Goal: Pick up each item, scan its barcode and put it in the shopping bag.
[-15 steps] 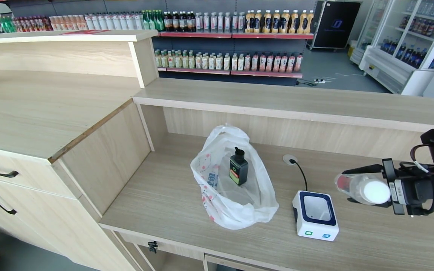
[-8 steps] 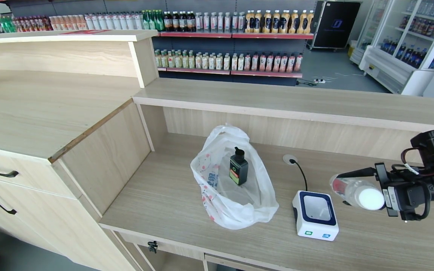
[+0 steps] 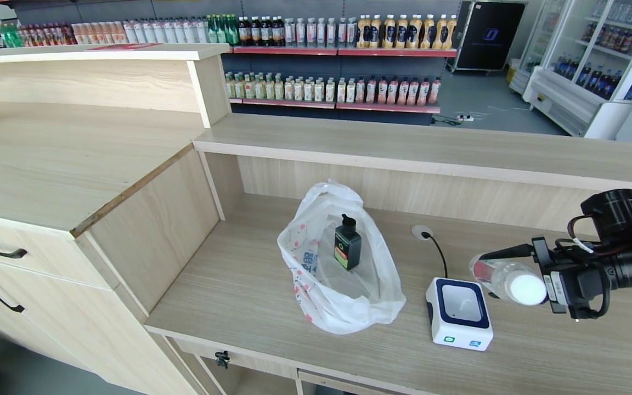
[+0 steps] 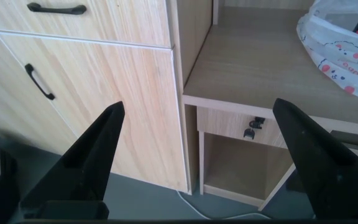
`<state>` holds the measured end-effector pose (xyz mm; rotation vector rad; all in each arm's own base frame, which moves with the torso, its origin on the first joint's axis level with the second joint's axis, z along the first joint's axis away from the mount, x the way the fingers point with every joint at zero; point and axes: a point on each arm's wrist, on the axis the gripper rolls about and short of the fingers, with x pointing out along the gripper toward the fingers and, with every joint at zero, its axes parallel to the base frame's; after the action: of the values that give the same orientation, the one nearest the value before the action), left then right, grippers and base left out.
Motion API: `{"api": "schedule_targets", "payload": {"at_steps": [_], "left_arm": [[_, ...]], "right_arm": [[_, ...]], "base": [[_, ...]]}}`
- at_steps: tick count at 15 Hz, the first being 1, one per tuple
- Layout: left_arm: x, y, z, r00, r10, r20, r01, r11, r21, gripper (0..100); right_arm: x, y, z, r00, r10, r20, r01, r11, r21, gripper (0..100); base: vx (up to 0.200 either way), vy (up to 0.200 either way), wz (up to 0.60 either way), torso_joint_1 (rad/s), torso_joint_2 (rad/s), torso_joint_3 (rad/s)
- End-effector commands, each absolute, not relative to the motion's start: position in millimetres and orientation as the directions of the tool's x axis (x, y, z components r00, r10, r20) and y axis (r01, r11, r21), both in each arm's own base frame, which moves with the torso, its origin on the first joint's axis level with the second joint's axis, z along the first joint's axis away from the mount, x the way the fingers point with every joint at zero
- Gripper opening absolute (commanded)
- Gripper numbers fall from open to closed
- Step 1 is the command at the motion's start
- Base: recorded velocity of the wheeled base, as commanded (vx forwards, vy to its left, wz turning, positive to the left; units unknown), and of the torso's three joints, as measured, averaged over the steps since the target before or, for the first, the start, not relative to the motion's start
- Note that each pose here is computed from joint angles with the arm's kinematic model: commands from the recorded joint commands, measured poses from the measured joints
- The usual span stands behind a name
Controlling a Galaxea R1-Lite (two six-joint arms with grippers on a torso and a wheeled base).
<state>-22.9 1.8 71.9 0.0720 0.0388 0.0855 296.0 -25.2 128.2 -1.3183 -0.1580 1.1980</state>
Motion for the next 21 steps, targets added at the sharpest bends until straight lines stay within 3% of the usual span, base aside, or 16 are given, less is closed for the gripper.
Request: {"api": "schedule_targets", "payload": {"at_steps": [1,17,21], "left_arm": [[-23,2,72,0.996,0.087,-0.035,-0.085,0.994,0.073,100],[-23,2,72,0.996,0.087,-0.035,-0.085,0.994,0.073,100],[-23,2,72,0.996,0.087,-0.035,-0.085,0.994,0.073,100]], "right_arm": [[304,-23,125,0.433,0.739,-0.516,-0.578,-0.211,-0.788,0],[337,-4,112,0.379,0.767,-0.519,-0.577,-0.243,-0.78,0],[336,1,127,0.394,0.769,-0.502,-0.588,-0.209,-0.781,0]], "base": [[0.0,0.0,0.0,0.0,0.0,0.0],[0.0,0.0,0.0,0.0,0.0,0.0],[0.0,0.0,0.0,0.0,0.0,0.0]]}}
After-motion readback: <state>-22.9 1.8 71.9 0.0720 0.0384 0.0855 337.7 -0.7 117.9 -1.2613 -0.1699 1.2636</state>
